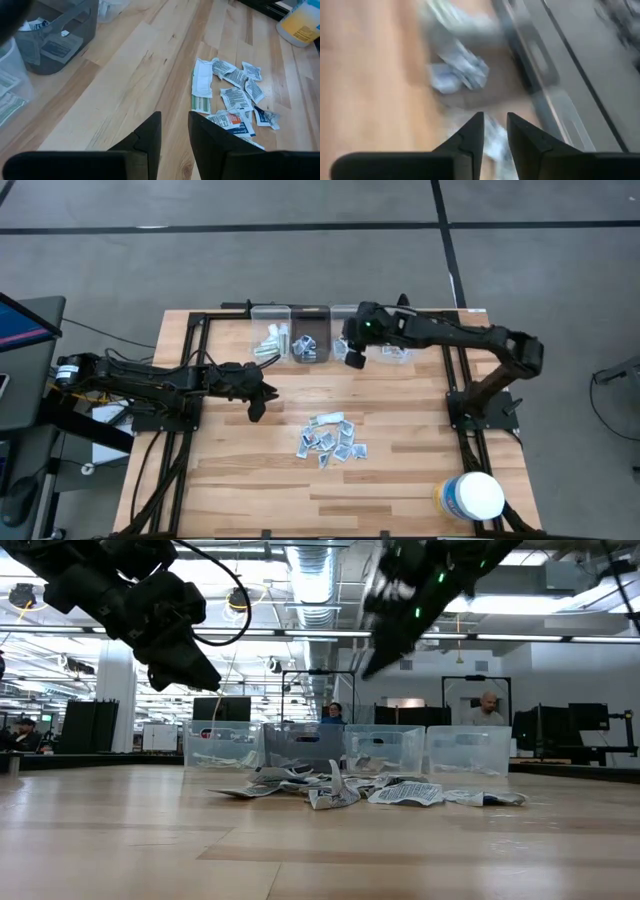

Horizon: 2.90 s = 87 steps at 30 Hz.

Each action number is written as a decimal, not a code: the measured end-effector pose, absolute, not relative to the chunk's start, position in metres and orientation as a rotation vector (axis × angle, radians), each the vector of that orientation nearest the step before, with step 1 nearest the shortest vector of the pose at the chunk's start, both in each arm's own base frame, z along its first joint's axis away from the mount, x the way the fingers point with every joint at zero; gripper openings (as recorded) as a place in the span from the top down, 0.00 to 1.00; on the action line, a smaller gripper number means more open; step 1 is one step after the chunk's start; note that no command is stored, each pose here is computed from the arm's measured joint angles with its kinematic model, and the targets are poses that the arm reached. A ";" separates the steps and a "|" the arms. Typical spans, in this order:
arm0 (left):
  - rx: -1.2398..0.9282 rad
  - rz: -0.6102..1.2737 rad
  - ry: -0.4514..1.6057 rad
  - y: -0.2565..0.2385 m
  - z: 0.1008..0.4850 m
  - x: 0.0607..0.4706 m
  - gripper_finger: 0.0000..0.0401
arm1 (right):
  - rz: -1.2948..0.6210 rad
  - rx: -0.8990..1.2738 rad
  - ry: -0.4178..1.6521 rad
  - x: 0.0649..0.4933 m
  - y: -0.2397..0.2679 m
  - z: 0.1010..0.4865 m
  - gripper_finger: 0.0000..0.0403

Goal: Pick & Place First Aid Supplies
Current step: Put the alcohol pad into the transparent gray bin

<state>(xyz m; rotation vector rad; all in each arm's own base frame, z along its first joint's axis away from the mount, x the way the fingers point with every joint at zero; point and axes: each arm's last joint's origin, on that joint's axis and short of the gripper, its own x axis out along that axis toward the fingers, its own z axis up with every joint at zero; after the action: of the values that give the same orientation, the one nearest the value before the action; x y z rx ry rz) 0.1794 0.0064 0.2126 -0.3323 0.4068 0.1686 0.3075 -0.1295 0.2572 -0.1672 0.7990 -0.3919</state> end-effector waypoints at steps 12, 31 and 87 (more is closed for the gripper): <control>-0.346 0.053 0.396 0.003 0.219 0.172 0.76 | -0.215 -0.098 0.548 0.233 -0.065 0.304 0.85; -0.395 0.014 0.327 0.001 0.234 0.152 0.76 | -0.018 -0.063 0.765 0.228 0.042 0.235 0.85; -0.322 -0.280 0.345 -0.078 0.191 0.218 0.76 | 0.158 0.093 0.829 0.253 0.142 0.133 0.85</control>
<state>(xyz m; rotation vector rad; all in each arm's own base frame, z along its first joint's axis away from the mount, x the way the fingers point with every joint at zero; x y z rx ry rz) 0.2185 -0.0782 0.1909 -0.3221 0.3447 -0.2801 0.2533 0.1417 0.1326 0.0933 0.8289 0.1576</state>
